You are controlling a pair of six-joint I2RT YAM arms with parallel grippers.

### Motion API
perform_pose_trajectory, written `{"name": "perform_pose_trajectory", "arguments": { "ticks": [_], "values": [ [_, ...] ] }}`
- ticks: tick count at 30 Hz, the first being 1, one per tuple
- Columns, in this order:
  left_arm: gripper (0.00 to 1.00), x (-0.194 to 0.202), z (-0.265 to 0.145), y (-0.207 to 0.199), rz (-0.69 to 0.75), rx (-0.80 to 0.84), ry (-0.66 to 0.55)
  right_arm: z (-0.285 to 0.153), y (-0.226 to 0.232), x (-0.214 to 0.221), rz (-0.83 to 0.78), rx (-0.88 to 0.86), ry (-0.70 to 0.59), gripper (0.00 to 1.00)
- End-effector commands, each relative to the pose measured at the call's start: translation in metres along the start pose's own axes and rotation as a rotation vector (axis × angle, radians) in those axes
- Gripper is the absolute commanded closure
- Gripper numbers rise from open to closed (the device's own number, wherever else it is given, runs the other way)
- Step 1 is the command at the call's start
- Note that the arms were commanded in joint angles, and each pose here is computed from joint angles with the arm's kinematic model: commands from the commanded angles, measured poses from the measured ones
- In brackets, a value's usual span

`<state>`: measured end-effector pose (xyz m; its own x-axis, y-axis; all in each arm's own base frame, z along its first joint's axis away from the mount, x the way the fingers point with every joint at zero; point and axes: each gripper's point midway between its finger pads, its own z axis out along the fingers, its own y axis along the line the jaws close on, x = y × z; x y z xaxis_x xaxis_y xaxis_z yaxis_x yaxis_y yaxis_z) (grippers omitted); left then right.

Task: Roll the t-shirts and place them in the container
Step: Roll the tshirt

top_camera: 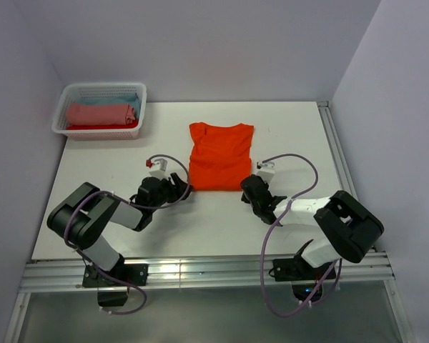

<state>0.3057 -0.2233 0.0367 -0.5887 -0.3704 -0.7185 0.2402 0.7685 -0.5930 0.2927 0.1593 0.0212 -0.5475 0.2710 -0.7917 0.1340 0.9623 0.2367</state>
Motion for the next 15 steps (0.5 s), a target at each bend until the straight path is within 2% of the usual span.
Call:
{"name": "perform_pose_trajectory", "arguments": {
  "ticks": [1,6,9,15],
  "values": [
    [0.37,0.001,-0.001,-0.001,0.047,-0.006,-0.004,-0.002,0.005,-0.013,0.034,-0.012,-0.046,1.00],
    [0.39,0.005,0.013,0.001,0.070,-0.044,0.031,-0.001,0.006,-0.012,0.032,-0.016,-0.038,1.00],
    [0.45,0.008,0.020,0.003,0.059,-0.057,0.048,-0.002,0.008,-0.011,0.033,-0.024,-0.037,1.00],
    [0.80,0.010,0.028,0.003,0.064,-0.065,0.074,-0.003,0.008,-0.011,0.035,-0.028,-0.028,1.00]
  ]
}}
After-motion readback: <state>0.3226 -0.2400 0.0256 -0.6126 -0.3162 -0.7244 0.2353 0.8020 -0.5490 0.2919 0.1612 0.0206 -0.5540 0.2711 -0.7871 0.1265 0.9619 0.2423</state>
